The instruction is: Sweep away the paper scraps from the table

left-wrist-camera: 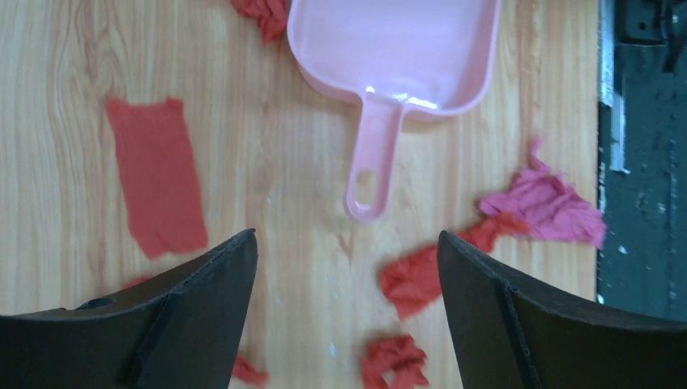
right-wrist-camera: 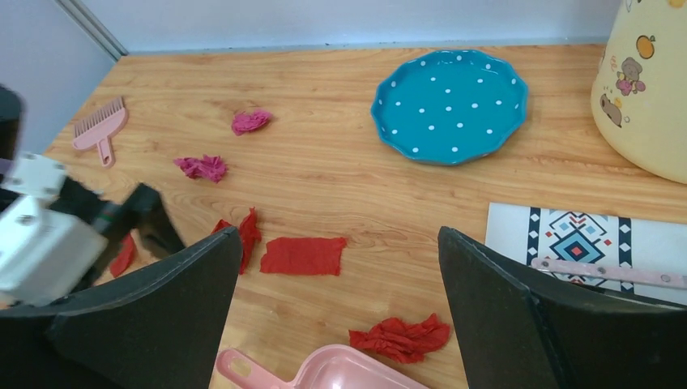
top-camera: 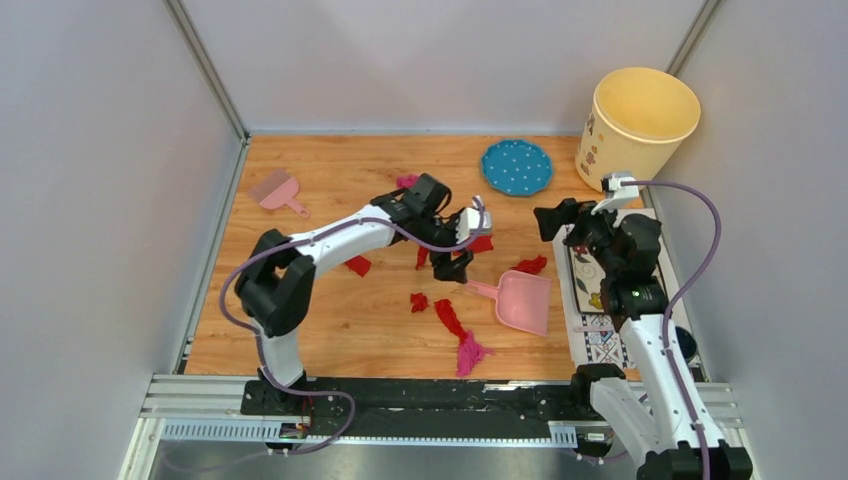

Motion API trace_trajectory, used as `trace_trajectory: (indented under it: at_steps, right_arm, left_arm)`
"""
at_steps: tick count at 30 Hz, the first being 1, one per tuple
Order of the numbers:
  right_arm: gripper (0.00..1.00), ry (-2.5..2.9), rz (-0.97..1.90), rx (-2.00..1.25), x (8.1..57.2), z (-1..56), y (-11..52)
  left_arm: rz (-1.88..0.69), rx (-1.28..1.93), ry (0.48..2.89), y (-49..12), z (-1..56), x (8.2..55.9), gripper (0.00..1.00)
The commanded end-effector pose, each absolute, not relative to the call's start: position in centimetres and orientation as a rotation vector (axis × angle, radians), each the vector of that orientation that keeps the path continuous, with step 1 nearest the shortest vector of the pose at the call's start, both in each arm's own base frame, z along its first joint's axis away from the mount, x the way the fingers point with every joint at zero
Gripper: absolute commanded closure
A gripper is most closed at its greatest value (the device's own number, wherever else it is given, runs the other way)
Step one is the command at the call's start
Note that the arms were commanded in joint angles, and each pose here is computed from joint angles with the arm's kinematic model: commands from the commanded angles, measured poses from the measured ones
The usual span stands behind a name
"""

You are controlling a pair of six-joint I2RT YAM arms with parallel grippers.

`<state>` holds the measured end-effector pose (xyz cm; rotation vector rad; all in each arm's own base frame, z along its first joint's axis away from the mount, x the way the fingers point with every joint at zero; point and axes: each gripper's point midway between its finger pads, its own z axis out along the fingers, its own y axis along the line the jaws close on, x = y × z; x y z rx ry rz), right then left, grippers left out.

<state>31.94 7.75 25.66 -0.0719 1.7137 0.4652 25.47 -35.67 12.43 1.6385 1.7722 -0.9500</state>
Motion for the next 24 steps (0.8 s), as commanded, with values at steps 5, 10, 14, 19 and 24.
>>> trace_trajectory:
  at_steps: [5,10,14,19,24]
  right_arm:
    - [0.04,1.683,0.468,-0.072,30.0,28.7,7.7]
    - [0.04,1.714,0.46,-0.102,29.6,28.4,7.8]
    - [0.04,1.723,0.439,-0.106,29.4,28.3,7.5]
    - [0.04,1.727,0.441,-0.109,29.4,28.2,7.6]
    - [0.04,1.728,0.439,-0.119,29.3,28.3,7.6]
  left_arm:
    - [-0.96,1.922,1.587,-40.1,10.9,25.0,0.1]
    - [-1.062,1.994,1.531,-41.0,9.5,23.5,0.09]
    - [-1.03,2.068,1.514,-41.5,7.7,22.1,0.09]
    - [-0.831,2.047,1.565,-42.2,5.1,25.1,0.09]
    - [-0.709,2.076,1.571,-41.7,3.1,26.4,0.14]
